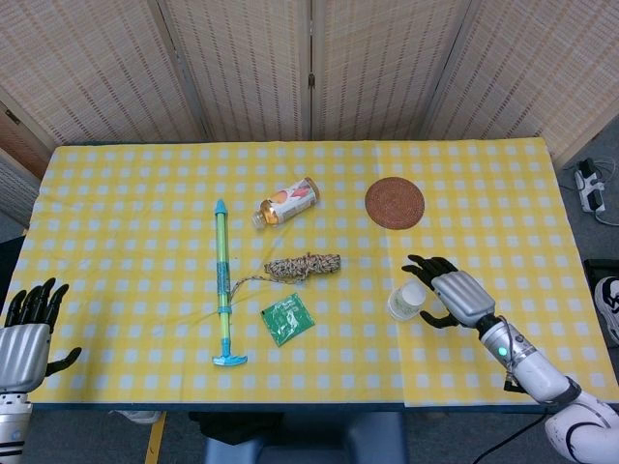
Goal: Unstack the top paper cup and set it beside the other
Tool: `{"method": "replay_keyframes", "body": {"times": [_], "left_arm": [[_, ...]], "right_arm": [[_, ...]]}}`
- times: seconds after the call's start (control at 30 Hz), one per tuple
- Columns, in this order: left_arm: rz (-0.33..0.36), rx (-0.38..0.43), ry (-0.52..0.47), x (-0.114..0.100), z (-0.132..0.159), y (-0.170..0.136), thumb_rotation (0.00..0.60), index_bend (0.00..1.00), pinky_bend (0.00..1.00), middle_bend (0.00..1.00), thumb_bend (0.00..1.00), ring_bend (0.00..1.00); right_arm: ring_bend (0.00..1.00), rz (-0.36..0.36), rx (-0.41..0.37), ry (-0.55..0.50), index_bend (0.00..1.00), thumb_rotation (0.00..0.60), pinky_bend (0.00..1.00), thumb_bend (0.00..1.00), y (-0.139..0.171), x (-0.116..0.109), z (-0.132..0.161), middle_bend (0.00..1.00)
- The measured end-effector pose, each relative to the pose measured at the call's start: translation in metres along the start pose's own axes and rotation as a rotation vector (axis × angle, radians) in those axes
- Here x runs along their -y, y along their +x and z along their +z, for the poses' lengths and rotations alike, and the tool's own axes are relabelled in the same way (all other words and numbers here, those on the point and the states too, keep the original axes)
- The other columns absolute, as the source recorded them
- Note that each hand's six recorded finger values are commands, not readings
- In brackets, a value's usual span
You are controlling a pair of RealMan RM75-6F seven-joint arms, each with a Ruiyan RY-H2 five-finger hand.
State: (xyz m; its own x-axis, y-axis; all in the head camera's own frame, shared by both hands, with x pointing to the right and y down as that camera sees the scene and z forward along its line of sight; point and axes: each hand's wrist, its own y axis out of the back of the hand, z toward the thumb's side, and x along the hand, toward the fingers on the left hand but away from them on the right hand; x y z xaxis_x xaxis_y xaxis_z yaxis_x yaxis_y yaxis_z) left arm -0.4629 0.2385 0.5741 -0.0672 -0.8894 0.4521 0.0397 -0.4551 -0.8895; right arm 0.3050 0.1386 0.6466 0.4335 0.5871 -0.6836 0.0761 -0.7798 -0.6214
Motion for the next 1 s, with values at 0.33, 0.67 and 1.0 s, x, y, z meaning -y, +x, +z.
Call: {"method": "replay_keyframes", "body": {"times": [0.33,0.67,1.0], "left_arm": [[-0.014,-0.005,-0.004,0.002,-0.001,-0.001,0.600,0.03,0.00,0.00,0.22,0.00],[-0.028,-0.006,-0.006,0.004,-0.001,0.000,0.600,0.02,0.00,0.00,0.22,0.00],[-0.033,-0.007,-0.007,0.006,-0.001,0.001,0.600,0.02,0.00,0.00,0.22,0.00]], "right_arm": [[0.09,0.041,0.000,0.003,0.20,0.600,0.07,0.42,-0.009,0.010,-0.002,0.04],[0.09,0.053,0.036,-0.008,0.23,0.600,0.07,0.42,-0.015,0.012,-0.012,0.05],[0.10,0.047,0.044,-0.029,0.28,0.600,0.07,0.43,-0.022,0.010,-0.016,0.06]]}}
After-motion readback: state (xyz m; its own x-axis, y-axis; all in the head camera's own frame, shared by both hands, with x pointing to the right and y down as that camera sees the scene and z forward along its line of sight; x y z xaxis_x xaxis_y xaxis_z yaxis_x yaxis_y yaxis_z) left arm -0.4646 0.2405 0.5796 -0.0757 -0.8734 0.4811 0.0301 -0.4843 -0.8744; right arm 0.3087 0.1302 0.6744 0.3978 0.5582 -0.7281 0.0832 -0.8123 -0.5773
